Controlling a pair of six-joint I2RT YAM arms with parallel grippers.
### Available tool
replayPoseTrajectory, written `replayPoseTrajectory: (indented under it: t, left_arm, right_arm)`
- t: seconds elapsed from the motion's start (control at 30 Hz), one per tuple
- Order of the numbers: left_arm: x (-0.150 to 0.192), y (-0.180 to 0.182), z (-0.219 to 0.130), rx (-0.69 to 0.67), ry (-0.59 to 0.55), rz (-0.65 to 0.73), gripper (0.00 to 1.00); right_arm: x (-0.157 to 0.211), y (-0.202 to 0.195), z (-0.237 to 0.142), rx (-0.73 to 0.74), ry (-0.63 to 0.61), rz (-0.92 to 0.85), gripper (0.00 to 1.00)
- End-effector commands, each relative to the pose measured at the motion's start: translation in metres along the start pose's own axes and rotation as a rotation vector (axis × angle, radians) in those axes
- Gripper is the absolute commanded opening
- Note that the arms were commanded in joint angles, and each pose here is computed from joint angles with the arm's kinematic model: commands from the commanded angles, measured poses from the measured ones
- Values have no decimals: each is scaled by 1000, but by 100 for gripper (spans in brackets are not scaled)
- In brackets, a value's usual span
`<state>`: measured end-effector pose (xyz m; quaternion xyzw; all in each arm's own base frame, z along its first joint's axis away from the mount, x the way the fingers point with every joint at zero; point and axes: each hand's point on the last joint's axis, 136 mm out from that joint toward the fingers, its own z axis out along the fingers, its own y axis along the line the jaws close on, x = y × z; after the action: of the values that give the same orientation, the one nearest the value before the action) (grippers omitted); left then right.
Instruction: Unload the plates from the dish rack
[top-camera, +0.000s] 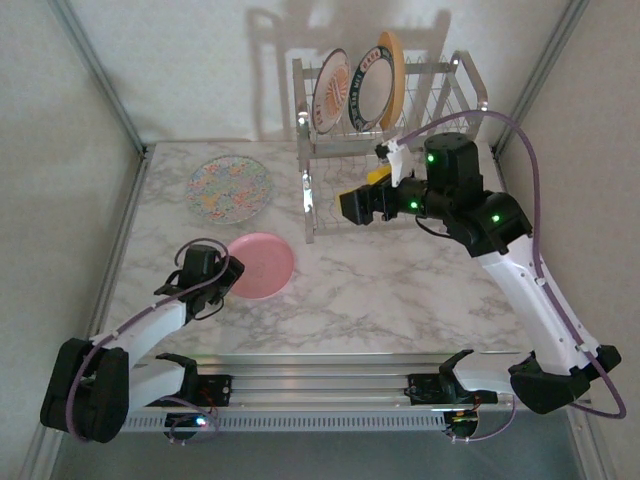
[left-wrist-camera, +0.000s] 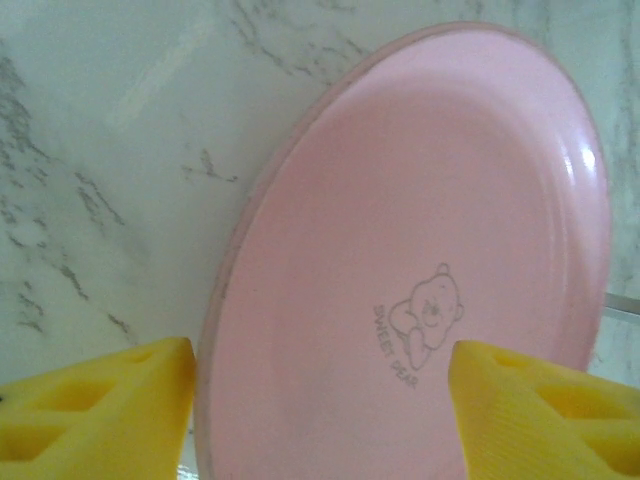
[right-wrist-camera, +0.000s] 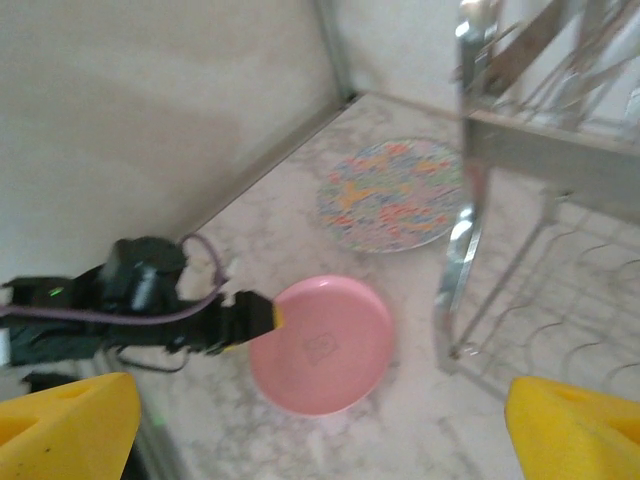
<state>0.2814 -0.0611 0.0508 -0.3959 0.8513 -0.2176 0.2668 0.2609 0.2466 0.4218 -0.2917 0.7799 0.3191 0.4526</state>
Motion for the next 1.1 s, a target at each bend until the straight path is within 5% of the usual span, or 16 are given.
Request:
replayPoseTrajectory:
  t: [0.0,0.3,0.7,1.07]
  left_arm:
    - [-16,-10,-17,-8,-52,4,76]
    - [-65,-74,-79,91,-208,17,85]
    - [-116,-214,-179,438,-328,79,86]
    - [-110,-242,-203,527,-303,107,87]
  right_arm:
    - [-53,-20,-37,207,-196,-47,94]
    - [-118,-87,-46,595,-298,-80,94]
    - [-173,-174,0,754,-376,-59,93]
    - [-184,-209,21,860,-388,-104,76]
